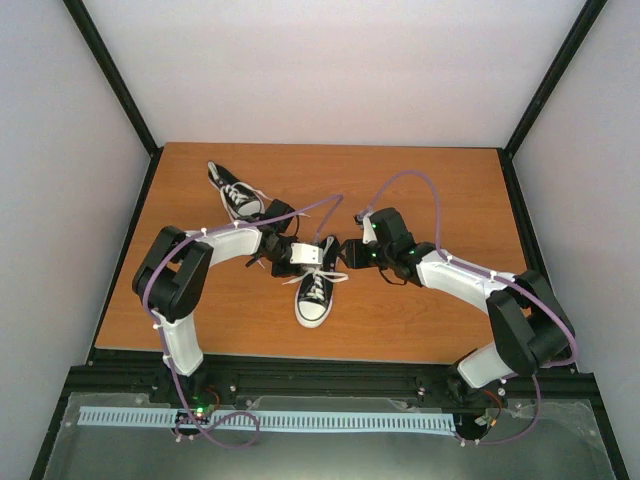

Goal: Tie the shoes

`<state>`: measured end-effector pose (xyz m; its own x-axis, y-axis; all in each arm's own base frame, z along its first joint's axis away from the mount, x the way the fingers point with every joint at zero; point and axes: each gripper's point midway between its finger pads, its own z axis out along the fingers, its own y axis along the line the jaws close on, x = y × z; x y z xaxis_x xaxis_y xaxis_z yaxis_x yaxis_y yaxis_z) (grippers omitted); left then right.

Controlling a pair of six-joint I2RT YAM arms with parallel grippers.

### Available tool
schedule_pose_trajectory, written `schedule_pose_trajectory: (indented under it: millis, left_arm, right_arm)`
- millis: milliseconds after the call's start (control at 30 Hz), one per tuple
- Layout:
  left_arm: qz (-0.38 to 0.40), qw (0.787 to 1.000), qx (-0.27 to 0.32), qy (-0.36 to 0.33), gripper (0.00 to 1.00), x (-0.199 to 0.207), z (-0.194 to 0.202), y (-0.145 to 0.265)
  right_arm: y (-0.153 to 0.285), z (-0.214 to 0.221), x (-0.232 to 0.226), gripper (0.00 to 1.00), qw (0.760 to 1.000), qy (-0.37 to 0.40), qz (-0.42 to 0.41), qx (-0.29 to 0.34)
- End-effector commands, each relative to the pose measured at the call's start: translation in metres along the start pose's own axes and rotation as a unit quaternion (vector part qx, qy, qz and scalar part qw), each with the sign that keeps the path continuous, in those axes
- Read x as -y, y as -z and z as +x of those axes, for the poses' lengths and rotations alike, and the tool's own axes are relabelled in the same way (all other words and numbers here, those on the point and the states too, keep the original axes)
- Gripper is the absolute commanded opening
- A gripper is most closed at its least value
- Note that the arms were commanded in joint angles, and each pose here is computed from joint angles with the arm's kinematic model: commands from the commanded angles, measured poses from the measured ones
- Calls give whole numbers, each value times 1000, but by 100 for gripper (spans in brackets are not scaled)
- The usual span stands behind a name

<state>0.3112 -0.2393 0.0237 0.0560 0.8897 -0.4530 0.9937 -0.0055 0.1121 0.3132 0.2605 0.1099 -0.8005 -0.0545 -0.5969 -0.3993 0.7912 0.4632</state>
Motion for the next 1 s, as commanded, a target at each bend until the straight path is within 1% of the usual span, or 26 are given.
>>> schedule_pose_trajectory:
  millis: [0, 100, 200, 233, 333, 367, 400, 767, 967]
  left_arm:
    - [-19, 1000, 6, -3, 38, -13, -10, -6]
    - [-16, 1000, 11, -4, 38, -12, -13, -3]
    - [-8, 1000, 29, -7, 37, -6, -23, 5]
    - [-7, 999, 35, -7, 33, -5, -25, 7]
    - [-7, 999, 47, -2, 9, -3, -31, 12]
    - [-8, 999, 45, 0, 3, -4, -30, 13]
    - [-11, 999, 42, 2, 1, -4, -29, 13]
    - [-13, 998, -53, 30, 1, 12, 30, 12]
    - [-2, 997, -65, 36, 1, 24, 38, 14]
  right_arm:
    - [7, -13, -5, 48, 1000, 10, -5, 19]
    - [7, -12, -4, 48, 1000, 9, -3, 18]
    - [7, -11, -3, 47, 1000, 9, -3, 18]
    - [7, -11, -4, 47, 1000, 9, -3, 18]
    - [8, -11, -4, 47, 1000, 10, -4, 18]
    - [8, -12, -5, 47, 1000, 11, -5, 19]
    - [8, -12, -4, 47, 1000, 11, -4, 18]
    - [7, -9, -4, 45, 1000, 13, -4, 13]
    - [2, -9, -6, 45, 1000, 14, -12, 5]
